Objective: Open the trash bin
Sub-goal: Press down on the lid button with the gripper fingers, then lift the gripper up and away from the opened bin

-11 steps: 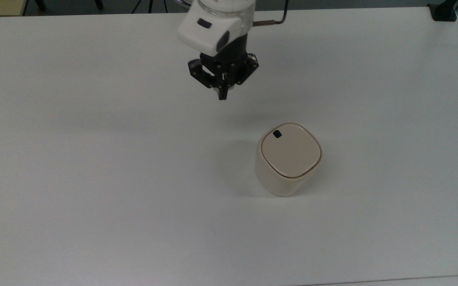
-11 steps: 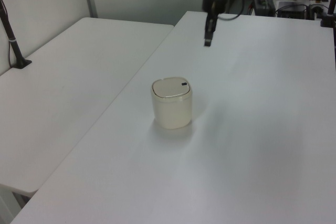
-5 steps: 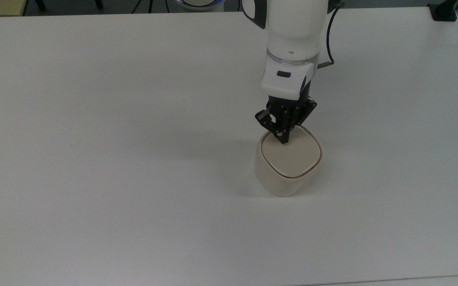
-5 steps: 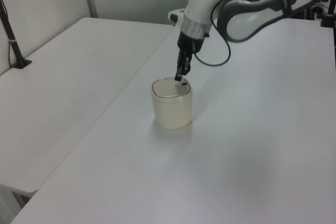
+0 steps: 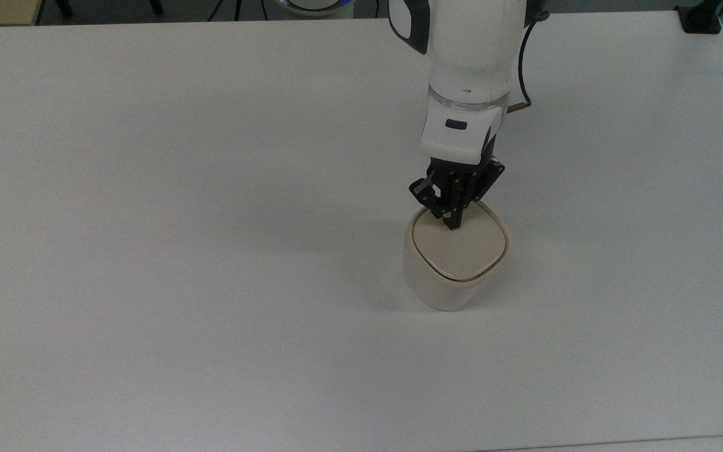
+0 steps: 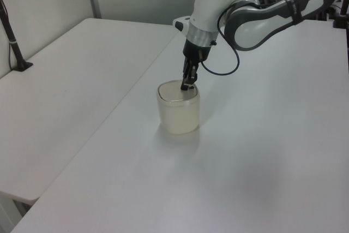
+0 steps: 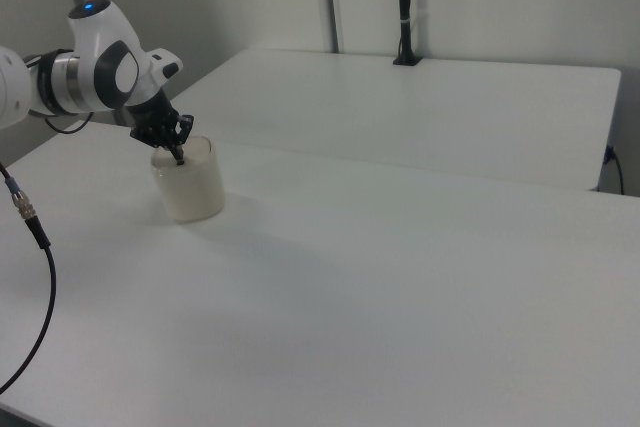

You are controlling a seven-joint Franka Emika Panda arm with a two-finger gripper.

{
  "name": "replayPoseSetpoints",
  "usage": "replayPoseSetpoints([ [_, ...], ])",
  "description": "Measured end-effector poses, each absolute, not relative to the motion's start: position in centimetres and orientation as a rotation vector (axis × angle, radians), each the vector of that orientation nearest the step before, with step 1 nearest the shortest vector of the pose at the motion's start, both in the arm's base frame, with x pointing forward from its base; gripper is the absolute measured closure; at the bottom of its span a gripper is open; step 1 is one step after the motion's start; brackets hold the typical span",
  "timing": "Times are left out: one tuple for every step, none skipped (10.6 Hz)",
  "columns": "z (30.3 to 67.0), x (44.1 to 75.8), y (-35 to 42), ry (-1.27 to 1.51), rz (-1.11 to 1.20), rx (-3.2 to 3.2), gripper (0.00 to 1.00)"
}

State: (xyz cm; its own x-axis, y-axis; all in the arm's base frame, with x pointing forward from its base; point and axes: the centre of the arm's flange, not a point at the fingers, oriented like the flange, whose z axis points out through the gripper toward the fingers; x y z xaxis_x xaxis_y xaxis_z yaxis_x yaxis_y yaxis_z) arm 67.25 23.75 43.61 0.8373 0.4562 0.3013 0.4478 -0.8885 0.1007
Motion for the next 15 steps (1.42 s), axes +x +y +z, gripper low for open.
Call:
replayPoseSetpoints([
  [43.5, 67.3, 23.8, 0.736, 0.499, 2.986, 0.96],
  [43.5, 67.3, 23.8, 0.738, 0.498, 2.985, 0.96],
  [43.5, 67.3, 23.8, 0.738, 0.498, 2.985, 0.96],
  [43.6, 67.3, 23.8, 0.737, 0.500, 2.986, 0.96],
  [43.9, 67.3, 23.8, 0.732, 0.509, 2.992, 0.96],
  [44.9, 67.4, 23.5, 0.714, 0.532, 3.007, 0.95],
  [46.6, 67.4, 22.8, 0.691, 0.564, 3.014, 0.95],
  [48.6, 67.1, 21.6, 0.661, 0.553, 3.020, 0.94],
  [51.0, 66.6, 19.6, 0.619, 0.517, 3.028, 0.94],
  [52.9, 65.8, 17.5, 0.567, 0.472, 3.041, 0.92],
  [54.7, 65.1, 15.1, 0.499, 0.419, 3.054, 0.90],
  [55.7, 64.5, 12.8, 0.436, 0.365, 3.066, 0.89],
  [56.3, 63.9, 10.6, 0.383, 0.295, 3.075, 0.89],
  [56.6, 63.3, 8.6, 0.333, 0.226, 3.082, 0.89],
  [57.1, 62.6, 6.5, 0.283, 0.170, 3.088, 0.89],
])
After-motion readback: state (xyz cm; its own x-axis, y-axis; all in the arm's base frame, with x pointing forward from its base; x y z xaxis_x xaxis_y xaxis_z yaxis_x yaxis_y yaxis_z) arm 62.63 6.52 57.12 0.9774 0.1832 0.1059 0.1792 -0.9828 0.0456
